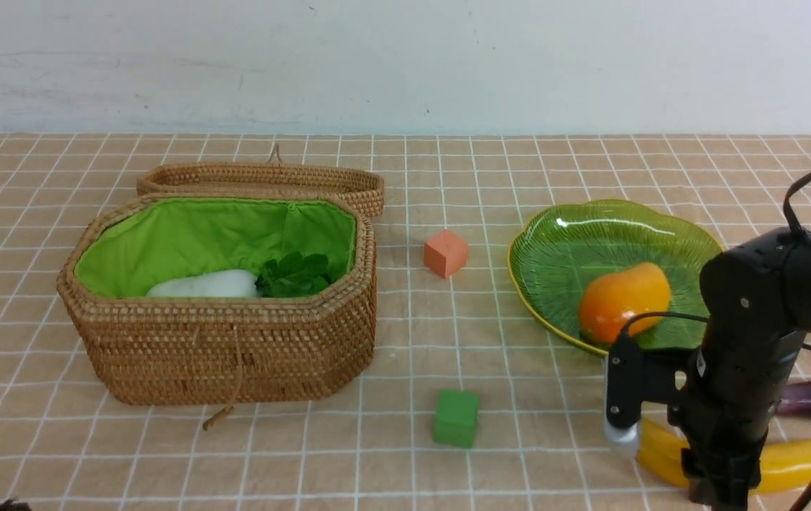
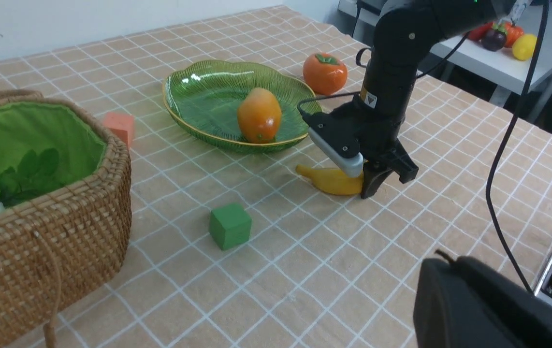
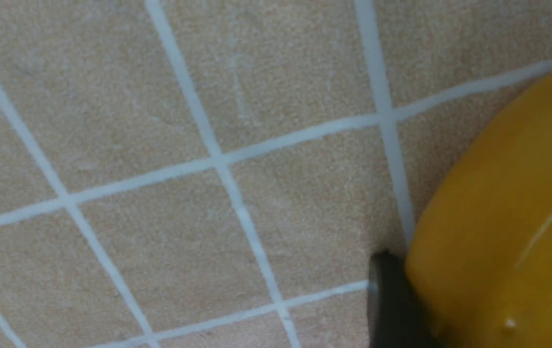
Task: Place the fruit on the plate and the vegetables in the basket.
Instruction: Use the right arm to grab a banana and put it into the right plate
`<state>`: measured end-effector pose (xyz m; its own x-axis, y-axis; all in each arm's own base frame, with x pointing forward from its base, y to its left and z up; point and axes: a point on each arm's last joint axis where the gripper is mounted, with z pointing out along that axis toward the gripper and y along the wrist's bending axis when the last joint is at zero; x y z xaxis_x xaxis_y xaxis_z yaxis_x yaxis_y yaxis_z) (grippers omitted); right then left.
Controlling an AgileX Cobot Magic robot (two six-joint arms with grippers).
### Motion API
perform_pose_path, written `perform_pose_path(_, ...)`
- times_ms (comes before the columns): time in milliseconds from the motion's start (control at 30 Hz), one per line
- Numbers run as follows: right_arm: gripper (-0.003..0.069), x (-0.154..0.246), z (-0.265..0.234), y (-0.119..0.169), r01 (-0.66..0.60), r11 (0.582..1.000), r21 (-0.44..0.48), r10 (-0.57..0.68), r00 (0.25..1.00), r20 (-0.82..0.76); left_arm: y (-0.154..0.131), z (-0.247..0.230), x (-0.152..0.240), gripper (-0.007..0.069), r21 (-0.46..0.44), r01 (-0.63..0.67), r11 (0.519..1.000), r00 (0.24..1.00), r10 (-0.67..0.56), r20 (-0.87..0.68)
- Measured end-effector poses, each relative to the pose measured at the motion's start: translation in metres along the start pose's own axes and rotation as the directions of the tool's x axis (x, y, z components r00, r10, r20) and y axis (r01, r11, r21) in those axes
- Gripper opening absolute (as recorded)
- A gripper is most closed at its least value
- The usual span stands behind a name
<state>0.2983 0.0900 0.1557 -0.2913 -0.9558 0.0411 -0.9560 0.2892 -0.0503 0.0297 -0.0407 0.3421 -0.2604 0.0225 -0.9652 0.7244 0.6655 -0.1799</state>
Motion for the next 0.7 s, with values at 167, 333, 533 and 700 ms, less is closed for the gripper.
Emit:
perform_pose_path(167, 0.0318, -0.009, -0.016, 0.010, -0.027, 0.999, -0.039, 0.029, 0.999, 0.031, 0.000, 0.000, -0.002, -0.0013, -0.001, -0.003, 1.000, 1.000, 0.003, 0.022)
perform_pose_path(333, 0.0318, -0.030, -0.097, 0.004, -0.226, 0.974, 0.029, 0.211, 0.943, 0.258, 0.000, 0.000, -0.005, -0.0013, -0.002, -0.005, 1.000, 0.998, 0.005, 0.061)
perform_pose_path(533, 0.0318, -0.009, -0.145, -0.072, -0.735, 0.678, 0.004, 0.629, 0.582, 0.516, 0.000, 0.000, -0.009, -0.0013, -0.002, -0.006, 1.000, 0.995, 0.006, 0.104)
perform_pose_path(700, 0.0318, 0.014, -0.108, -0.151, -0.844, 0.536, 0.001, 0.725, 0.461, 0.511, 0.001, -0.001, -0.011, -0.0013, -0.008, -0.017, 1.000, 0.992, 0.018, 0.127)
